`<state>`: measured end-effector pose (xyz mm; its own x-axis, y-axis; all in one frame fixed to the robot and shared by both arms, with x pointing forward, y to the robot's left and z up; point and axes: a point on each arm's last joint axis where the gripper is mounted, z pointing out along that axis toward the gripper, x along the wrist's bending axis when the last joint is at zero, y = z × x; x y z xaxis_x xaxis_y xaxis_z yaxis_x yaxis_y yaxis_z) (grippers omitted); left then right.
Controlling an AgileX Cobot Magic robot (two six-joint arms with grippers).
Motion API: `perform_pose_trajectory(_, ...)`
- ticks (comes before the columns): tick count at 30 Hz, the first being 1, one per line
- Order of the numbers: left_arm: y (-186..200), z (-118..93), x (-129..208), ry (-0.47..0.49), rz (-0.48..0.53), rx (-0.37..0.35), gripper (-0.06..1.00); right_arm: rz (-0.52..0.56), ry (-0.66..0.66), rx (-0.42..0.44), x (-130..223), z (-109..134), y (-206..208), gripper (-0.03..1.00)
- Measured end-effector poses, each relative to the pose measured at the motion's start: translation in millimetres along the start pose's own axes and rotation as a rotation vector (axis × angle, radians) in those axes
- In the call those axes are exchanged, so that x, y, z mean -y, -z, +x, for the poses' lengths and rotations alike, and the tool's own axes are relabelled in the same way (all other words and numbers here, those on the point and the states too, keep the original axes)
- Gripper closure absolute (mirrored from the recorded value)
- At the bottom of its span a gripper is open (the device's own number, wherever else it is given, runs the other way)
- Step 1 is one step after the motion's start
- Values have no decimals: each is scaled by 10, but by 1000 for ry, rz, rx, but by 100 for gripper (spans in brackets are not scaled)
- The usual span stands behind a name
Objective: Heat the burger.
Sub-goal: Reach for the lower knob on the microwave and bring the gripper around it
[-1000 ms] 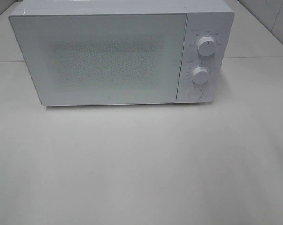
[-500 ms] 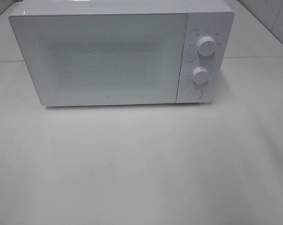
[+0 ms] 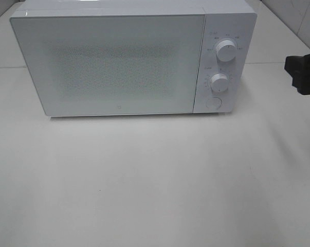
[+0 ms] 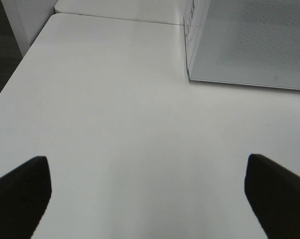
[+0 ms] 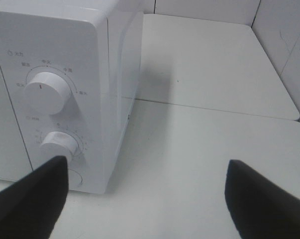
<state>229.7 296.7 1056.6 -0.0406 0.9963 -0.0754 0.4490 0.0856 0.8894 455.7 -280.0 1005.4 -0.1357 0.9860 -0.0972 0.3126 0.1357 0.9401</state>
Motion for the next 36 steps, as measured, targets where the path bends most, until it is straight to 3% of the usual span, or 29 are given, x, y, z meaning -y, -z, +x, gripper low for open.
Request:
perform_pose_trajectory(14,0,0,0,0,0,0,-3,-32,76,-52,111,367,-265,20)
perform_pose_trajectory(30,0,0,0,0,0,0,-3,-140,76,-17,206,870,-349,20)
perform_pose_trajectory(36,0,0,-1,0,-1,0,-3,-119,51,16,318,944,-398,20)
